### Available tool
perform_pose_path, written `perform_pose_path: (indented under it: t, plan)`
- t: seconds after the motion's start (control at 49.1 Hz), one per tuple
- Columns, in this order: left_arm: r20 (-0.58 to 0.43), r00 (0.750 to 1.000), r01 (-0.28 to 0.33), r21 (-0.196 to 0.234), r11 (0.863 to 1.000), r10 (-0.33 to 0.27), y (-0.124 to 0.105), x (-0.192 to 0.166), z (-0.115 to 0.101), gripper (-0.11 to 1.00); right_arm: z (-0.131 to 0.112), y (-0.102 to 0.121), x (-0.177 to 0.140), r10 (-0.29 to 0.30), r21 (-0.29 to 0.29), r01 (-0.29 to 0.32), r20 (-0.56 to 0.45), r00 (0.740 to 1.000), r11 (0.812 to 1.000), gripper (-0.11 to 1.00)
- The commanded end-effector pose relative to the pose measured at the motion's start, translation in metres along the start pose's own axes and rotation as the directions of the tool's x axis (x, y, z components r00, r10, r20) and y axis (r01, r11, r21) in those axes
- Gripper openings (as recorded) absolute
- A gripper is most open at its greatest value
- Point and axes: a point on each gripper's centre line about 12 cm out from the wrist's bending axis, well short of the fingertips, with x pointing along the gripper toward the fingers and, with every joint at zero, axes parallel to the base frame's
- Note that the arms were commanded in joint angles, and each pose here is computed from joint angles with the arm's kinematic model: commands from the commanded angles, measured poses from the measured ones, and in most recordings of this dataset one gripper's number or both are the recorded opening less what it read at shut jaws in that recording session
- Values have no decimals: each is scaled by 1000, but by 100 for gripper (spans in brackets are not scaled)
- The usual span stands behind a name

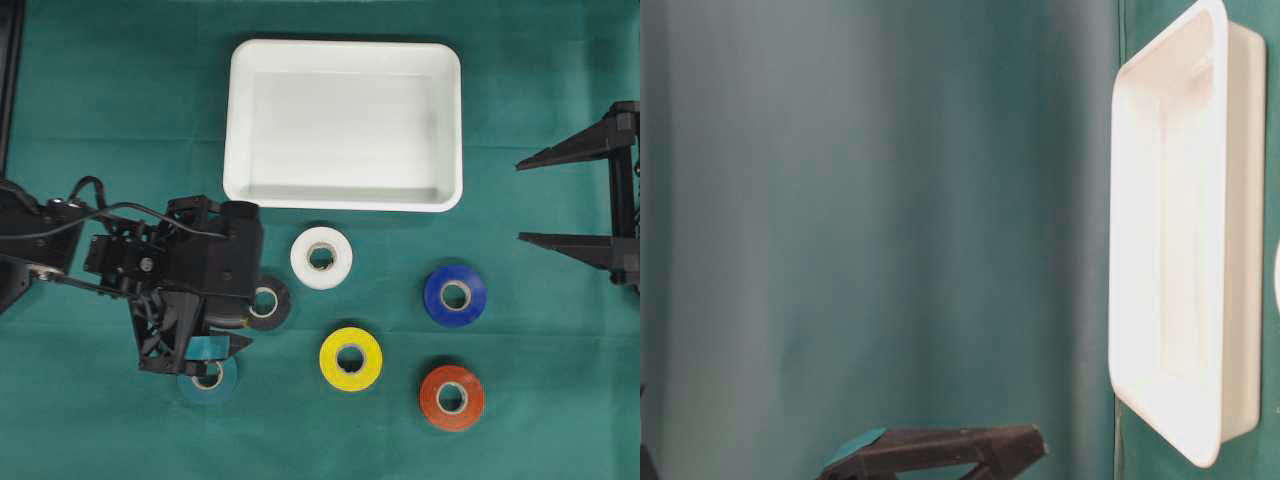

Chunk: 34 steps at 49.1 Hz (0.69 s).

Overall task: Pick up the tape from a random location and place it into the white case.
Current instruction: 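Move the left gripper over the black tape roll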

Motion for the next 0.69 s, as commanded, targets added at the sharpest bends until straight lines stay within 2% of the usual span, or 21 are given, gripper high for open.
perform_pose_path:
  t: [0.0,0.672]
  plan:
    - [12,1000,2,5,1000,-2,-2,-8,11,99,10,0,2,-1,2,1,20,1000,1000,92]
    - [8,1000,-5,0,1000,5,1,-7,12,99,7,0,3,-2,2,2,2,1000,1000,92]
